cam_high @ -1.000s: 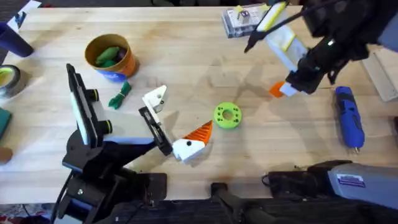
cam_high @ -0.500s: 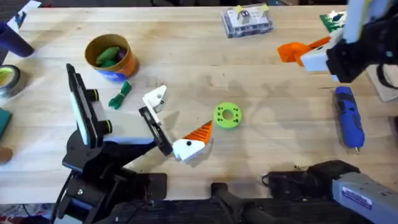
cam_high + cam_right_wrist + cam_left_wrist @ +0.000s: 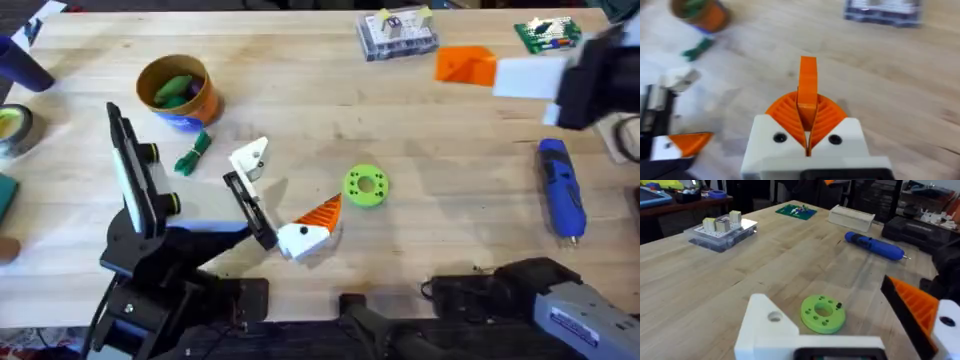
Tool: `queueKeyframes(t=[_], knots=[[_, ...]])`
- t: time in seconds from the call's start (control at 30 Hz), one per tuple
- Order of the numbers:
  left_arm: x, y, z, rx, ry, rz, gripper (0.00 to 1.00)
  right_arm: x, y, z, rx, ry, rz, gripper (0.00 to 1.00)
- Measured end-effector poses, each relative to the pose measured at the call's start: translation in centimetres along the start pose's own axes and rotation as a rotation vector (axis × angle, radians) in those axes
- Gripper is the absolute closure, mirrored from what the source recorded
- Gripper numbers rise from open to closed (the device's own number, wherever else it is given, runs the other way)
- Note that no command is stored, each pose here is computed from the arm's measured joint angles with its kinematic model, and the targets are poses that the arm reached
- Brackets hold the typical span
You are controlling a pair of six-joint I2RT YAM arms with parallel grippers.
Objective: Pick up the gripper from the table and insert it into the empty holder that is missing its gripper. Then pick up a screw, insert it into the mounting hole, and use the screwdriver to tighten it. Finally, clean up the table by picking up the vegetable and placing it into the bucket.
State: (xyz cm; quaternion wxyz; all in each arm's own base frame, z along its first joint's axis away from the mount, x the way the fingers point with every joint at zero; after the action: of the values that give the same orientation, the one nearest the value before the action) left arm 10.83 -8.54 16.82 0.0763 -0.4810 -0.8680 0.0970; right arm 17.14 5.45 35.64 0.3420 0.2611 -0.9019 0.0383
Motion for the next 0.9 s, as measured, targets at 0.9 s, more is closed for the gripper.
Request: queueKeyframes(t=[0.9], knots=[[0.0,0.0,0.0,0.000,0.000,0.000,0.010,-20.4,3.4,2.8,-0.451,0.451,-1.105,0.991]])
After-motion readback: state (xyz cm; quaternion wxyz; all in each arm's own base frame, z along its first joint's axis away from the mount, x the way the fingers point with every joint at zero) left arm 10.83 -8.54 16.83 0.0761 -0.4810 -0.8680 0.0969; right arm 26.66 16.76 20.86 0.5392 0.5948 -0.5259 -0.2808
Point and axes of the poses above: each hand's point on the last joint's axis, 136 mm out from that joint toward the fingers, its own x axis back along the fingers, its own y axis along the line the jaws close on, z = x × y, the point moved 10 cm from there along x, back along the fingers, and after that the axes turned 7 degrees about x, right-handed, at the moved point
